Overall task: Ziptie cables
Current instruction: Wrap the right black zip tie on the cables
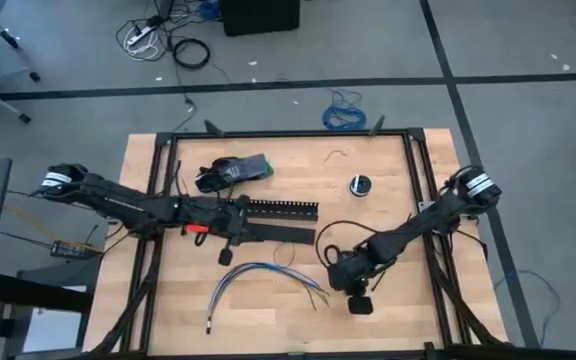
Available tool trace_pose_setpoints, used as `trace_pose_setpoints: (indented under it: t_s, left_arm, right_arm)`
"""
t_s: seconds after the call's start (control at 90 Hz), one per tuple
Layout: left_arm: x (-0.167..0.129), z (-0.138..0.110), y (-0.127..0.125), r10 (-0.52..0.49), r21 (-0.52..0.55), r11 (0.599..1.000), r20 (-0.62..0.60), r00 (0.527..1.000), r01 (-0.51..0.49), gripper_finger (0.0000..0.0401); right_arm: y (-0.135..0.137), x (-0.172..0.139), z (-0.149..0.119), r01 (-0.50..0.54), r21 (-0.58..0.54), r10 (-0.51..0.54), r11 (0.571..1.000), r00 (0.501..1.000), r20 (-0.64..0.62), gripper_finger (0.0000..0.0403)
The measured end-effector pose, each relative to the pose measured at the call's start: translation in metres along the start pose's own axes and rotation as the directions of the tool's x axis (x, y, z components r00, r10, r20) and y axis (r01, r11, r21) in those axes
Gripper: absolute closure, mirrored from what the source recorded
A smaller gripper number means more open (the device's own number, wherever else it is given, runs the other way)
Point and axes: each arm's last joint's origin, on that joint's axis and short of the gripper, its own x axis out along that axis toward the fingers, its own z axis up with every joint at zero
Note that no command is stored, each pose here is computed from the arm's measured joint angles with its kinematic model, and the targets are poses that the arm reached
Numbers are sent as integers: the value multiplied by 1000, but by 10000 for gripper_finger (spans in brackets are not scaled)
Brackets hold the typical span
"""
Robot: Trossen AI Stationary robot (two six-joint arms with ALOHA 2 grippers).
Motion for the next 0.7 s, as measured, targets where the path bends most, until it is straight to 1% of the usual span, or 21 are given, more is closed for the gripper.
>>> trace_pose_setpoints:
  t_s: [0.067,0.122,0.2,0.267,0.378,0.456,0.511,0.611,0.7]
  left_arm:
    - [3,-3,0,-4,37,999,-15,1000,5,360]
    - [7,-6,-1,-8,46,999,-20,1000,9,347]
    - [12,-9,-1,-3,59,998,-27,1000,5,319]
    - [16,-10,0,3,61,998,-13,1000,-2,292]
    - [21,-11,0,29,63,998,5,1000,-29,245]
    - [21,-11,1,45,61,997,3,999,-45,217]
    - [21,-11,2,67,60,996,1,998,-67,202]
    - [21,-12,2,73,60,996,-8,997,-72,185]
    - [21,-12,2,75,63,995,-5,997,-75,179]
  right_arm:
    - [0,1,0,-8,-2,7,1000,1000,-12,392]
    - [1,-1,-1,7,-26,-8,1000,999,-42,384]
    - [6,-8,2,29,-77,-35,997,997,-68,370]
    - [11,-16,3,70,-131,-84,989,992,-99,356]
    - [19,-24,-3,119,-281,-169,952,973,-160,329]
    - [22,-24,-13,174,-353,-259,919,943,-209,308]
    - [22,-23,-21,181,-390,-291,903,925,-245,294]
    - [20,-19,-34,195,-422,-337,886,894,-294,274]
    - [18,-15,-39,203,-460,-364,865,884,-293,260]
